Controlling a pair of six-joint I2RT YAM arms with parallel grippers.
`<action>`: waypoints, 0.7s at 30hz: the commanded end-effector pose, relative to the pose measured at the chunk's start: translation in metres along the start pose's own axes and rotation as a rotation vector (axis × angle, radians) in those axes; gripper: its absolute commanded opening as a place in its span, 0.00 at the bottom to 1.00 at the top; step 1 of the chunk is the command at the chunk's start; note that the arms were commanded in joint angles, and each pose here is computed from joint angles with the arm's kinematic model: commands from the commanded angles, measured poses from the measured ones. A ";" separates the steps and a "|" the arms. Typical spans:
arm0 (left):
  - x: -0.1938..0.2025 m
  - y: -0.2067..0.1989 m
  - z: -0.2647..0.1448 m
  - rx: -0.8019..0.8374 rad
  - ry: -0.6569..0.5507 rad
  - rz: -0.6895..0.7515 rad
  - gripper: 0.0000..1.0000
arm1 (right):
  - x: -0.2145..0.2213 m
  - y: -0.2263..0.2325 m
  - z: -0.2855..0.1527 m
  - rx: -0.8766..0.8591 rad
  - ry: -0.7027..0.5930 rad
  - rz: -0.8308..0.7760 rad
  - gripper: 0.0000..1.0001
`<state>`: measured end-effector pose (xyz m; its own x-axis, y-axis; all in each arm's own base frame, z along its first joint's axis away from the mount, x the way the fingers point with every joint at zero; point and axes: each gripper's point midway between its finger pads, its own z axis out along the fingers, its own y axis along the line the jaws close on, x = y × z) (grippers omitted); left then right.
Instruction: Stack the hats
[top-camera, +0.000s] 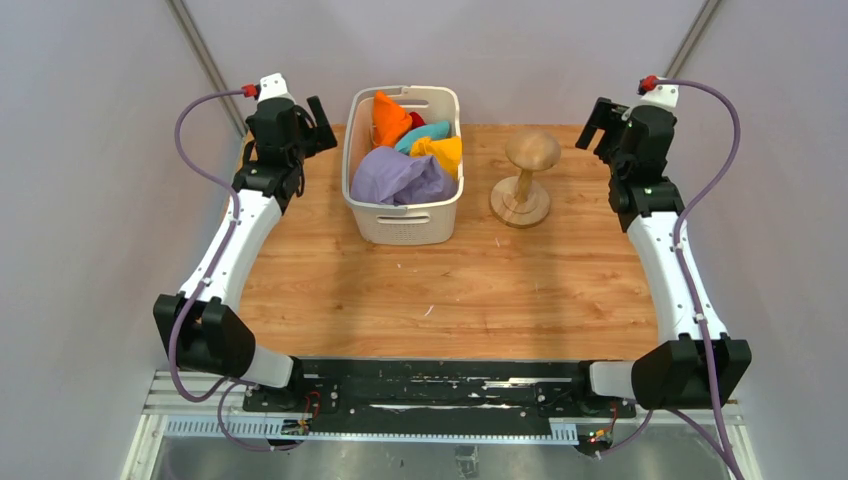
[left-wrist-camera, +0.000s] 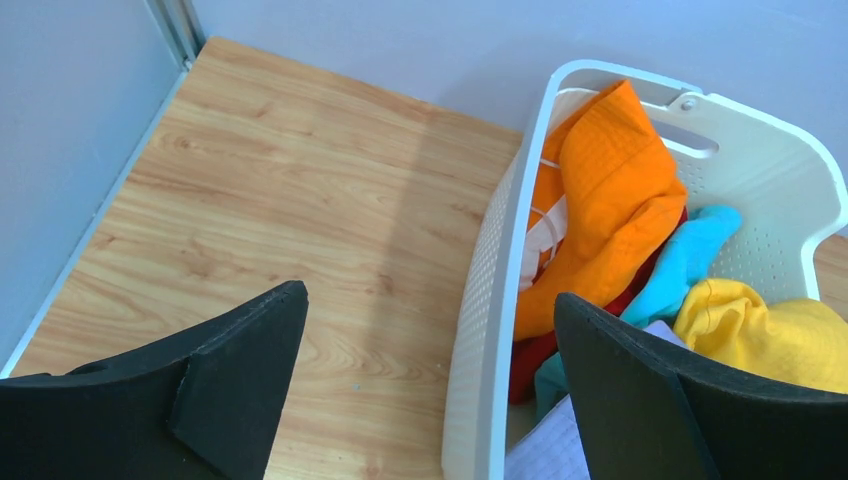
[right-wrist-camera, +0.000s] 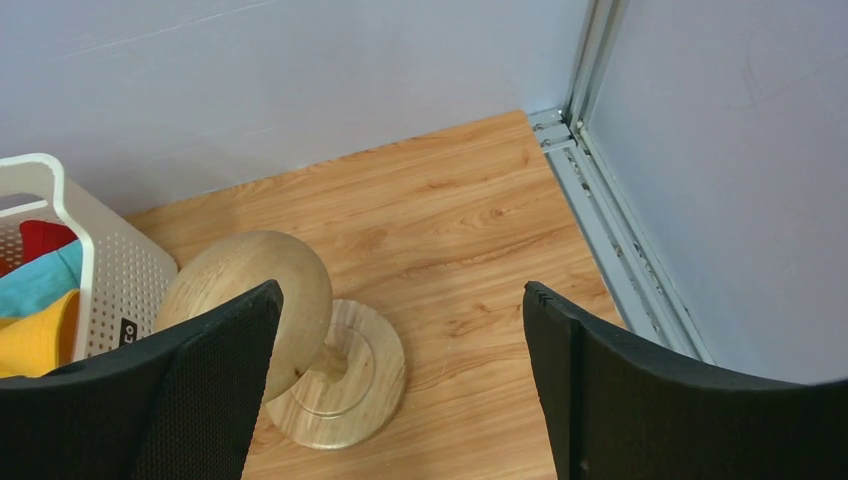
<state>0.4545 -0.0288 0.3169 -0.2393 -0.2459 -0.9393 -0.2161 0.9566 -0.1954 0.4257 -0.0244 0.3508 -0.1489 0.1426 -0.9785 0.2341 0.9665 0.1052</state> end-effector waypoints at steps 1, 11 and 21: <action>-0.017 0.001 -0.010 0.018 -0.066 -0.002 0.98 | -0.005 0.002 -0.003 -0.022 -0.007 0.031 0.89; -0.012 -0.002 -0.008 0.033 -0.060 -0.009 0.98 | -0.001 0.014 -0.001 -0.089 0.004 0.035 0.89; 0.023 -0.041 0.026 0.213 0.072 0.051 0.89 | 0.001 0.018 0.001 -0.106 0.007 0.044 0.89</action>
<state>0.4605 -0.0457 0.3134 -0.2449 -0.2384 -0.9398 -0.1211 0.9692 -0.2143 0.4277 -0.0081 0.3500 -0.1607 0.1650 -0.9731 0.1522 0.9783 0.1408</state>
